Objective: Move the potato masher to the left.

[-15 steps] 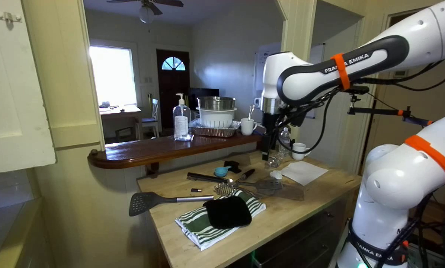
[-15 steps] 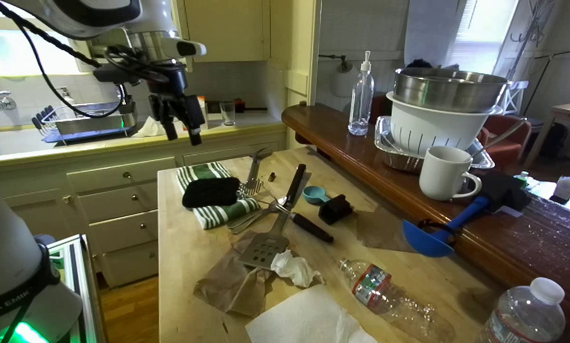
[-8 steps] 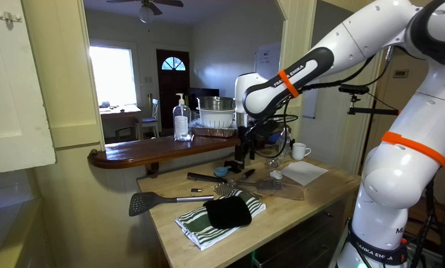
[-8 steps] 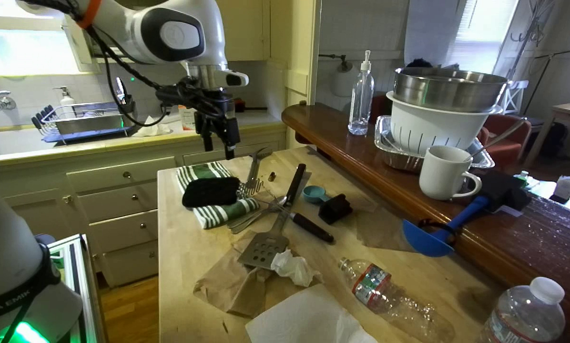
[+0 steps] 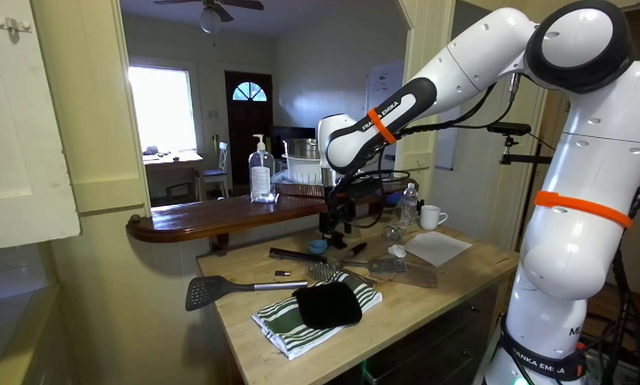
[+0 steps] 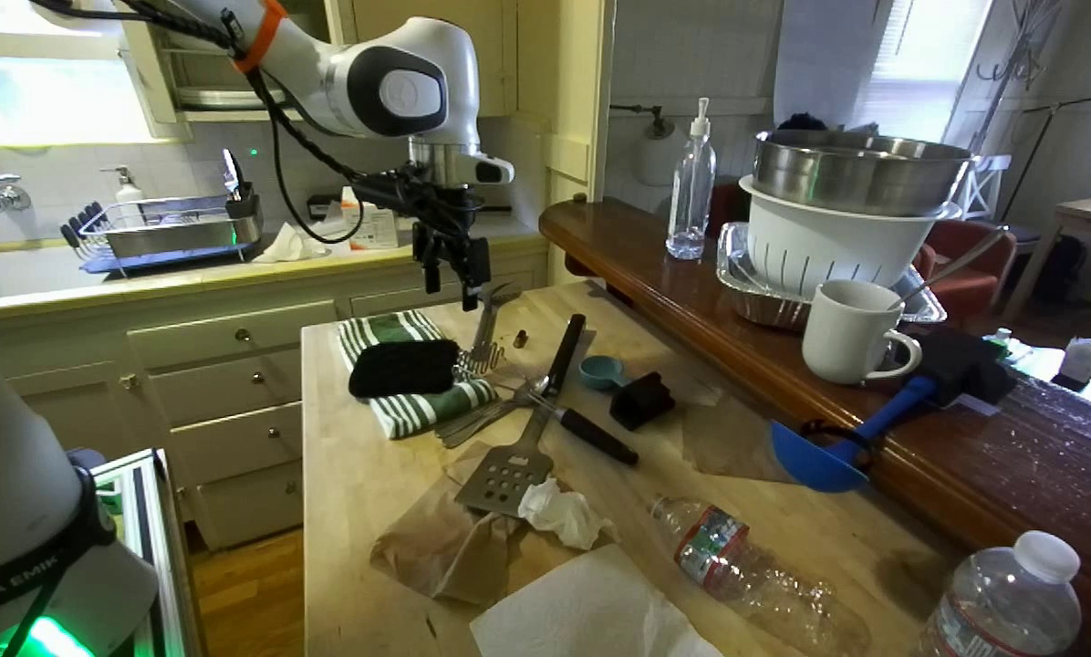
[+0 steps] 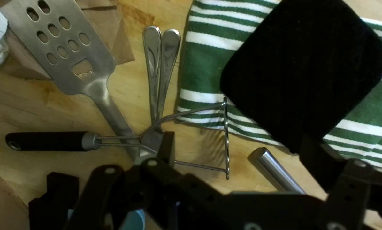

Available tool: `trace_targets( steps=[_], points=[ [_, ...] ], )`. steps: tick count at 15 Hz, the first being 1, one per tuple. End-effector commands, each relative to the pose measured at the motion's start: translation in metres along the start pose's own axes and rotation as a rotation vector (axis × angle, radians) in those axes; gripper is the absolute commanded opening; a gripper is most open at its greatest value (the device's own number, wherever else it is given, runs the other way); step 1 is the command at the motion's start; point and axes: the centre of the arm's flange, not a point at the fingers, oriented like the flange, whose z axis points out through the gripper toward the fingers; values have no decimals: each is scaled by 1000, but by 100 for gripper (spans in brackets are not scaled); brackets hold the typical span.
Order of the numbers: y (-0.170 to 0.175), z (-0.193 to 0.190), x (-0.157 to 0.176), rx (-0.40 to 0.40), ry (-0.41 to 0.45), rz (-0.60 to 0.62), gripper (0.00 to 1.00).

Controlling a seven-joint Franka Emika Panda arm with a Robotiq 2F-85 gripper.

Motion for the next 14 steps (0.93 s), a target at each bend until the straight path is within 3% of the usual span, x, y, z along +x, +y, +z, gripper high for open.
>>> trace_targets(
  steps=[1,9,10,11,12,14],
  points=[
    [0,-2,0,0,4,0,100],
    [2,60,58,82,-33,84,100],
    [3,66,62,88,-41,89,90],
    [2,71,65,94,-53,96,86],
    [2,76,68,101,-66,101,74],
    [3,85,74,111,-71,110,67]
  ],
)
